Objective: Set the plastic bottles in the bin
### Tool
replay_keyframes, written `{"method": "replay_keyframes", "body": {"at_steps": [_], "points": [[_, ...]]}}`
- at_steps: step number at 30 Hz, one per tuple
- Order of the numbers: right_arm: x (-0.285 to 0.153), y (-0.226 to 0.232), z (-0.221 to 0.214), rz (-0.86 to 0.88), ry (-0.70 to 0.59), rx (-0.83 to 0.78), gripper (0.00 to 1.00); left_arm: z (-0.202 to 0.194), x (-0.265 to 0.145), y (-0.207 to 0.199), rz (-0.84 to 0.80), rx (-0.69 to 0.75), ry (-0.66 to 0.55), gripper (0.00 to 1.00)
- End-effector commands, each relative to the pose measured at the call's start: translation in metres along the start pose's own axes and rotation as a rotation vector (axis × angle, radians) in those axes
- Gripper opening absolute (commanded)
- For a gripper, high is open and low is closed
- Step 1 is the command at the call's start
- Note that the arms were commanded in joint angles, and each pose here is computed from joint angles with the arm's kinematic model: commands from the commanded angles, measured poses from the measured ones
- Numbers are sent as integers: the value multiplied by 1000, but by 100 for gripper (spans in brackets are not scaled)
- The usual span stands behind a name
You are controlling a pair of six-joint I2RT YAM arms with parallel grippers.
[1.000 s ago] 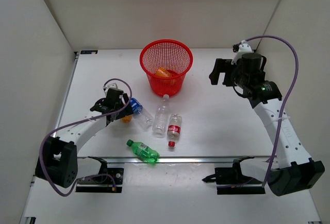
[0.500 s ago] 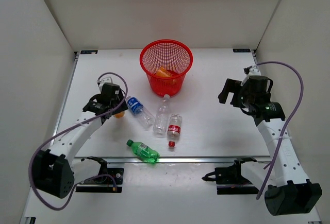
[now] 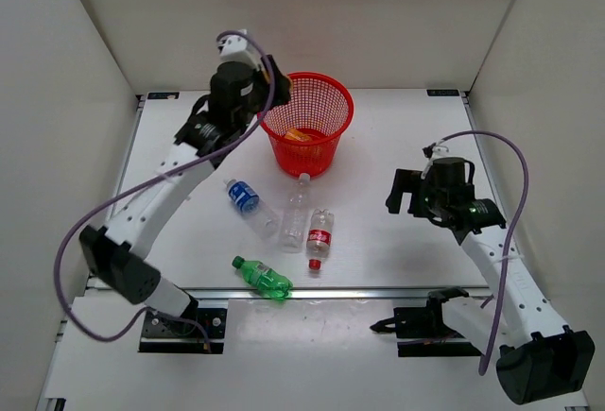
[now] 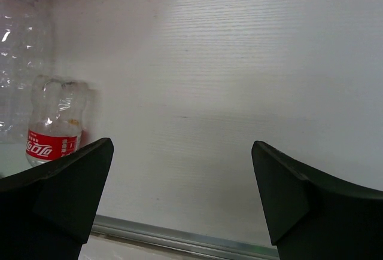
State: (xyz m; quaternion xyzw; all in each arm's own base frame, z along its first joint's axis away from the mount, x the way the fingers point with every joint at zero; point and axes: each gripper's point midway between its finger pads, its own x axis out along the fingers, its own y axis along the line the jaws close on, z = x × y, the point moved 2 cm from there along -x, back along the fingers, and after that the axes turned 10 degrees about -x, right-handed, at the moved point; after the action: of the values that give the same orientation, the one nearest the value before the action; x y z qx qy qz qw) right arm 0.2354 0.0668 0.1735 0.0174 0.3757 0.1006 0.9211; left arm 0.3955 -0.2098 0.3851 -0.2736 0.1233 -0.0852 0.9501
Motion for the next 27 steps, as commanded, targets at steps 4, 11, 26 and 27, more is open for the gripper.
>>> {"method": "replay_keyframes", "body": {"at_steps": [4, 11, 26, 27], "points": [[11, 30, 6, 69, -49, -41, 98, -46, 69, -37, -58, 34, 109, 77], [17, 61, -11, 75, 17, -177, 100, -41, 76, -52, -68, 68, 154, 99], [47, 185, -25, 287, 90, -302, 98, -121, -138, 151, 349, -30, 367, 99], [51, 191, -27, 285, 93, -303, 96, -124, -154, 168, 396, -39, 373, 98]]}}
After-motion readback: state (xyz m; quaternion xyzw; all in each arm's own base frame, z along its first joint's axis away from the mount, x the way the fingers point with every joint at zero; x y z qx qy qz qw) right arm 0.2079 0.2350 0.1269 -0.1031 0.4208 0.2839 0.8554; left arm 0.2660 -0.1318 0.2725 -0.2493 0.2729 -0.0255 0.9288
